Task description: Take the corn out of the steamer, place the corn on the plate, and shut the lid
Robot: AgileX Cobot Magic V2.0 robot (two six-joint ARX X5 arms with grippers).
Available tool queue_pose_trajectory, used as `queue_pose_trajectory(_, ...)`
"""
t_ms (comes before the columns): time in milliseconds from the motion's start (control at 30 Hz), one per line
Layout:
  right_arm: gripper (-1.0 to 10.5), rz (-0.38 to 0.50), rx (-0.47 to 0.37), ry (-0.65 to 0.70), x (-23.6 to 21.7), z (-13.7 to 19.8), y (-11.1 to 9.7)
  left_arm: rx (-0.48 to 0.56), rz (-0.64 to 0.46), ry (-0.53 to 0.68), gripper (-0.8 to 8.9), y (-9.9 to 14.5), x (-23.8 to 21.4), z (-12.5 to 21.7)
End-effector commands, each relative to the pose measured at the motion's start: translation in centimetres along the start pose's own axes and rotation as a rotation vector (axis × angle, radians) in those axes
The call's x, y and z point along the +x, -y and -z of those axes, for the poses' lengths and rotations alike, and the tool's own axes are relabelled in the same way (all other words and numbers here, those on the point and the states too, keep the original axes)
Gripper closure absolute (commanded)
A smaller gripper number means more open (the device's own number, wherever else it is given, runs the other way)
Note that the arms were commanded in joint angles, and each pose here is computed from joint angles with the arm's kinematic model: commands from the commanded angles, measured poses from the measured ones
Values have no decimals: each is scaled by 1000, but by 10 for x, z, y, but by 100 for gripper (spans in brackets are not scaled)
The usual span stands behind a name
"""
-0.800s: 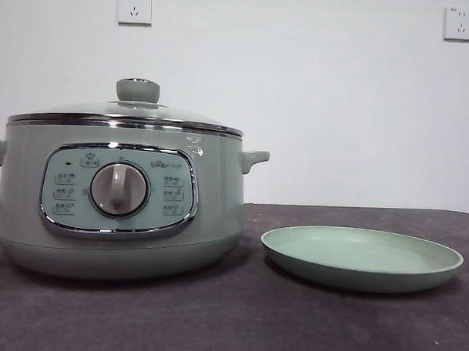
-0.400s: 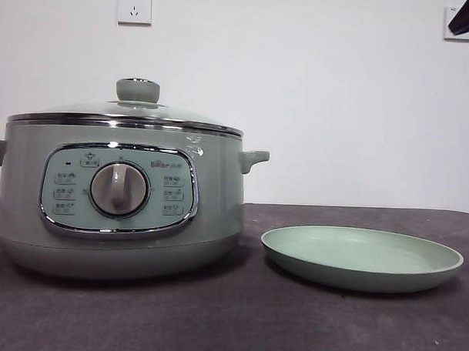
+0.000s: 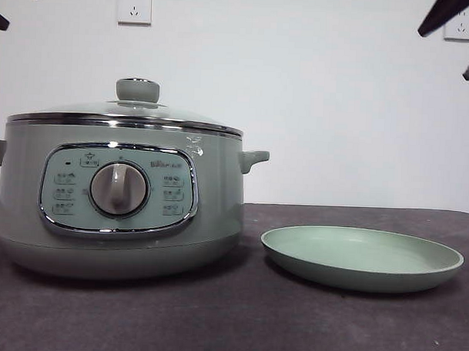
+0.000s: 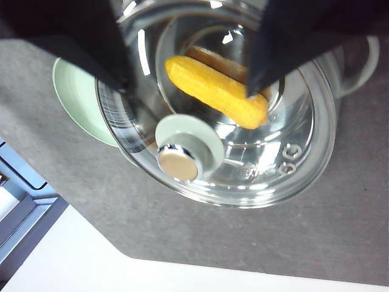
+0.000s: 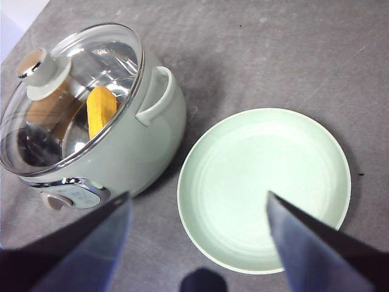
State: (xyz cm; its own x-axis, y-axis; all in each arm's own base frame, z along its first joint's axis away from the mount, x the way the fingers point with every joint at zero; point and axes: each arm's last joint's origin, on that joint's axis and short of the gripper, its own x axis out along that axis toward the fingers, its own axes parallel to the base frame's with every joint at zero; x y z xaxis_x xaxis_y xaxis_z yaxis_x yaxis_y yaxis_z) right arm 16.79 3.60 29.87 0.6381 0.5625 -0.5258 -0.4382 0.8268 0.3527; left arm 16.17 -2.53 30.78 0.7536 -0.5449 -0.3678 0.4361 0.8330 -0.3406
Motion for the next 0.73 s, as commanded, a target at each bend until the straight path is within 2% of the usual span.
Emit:
queue_pose_trajectory(33, 535, 2, -14, 6, 0, -1, 0, 27, -15, -8, 459, 1, 9, -11)
queue_pose_trajectory(400, 536, 3, -15, 6, 0, -1, 0, 136, -70, -104, 459, 21, 66, -49)
queue_pose_trajectory(533, 536, 3, -15, 6, 0, -1, 0, 183, -89, -140, 459, 30, 87, -51)
queue_pose_trajectory(733, 536, 5, -15, 6, 0, -1, 0, 201, -100, -216, 459, 34, 113, -40)
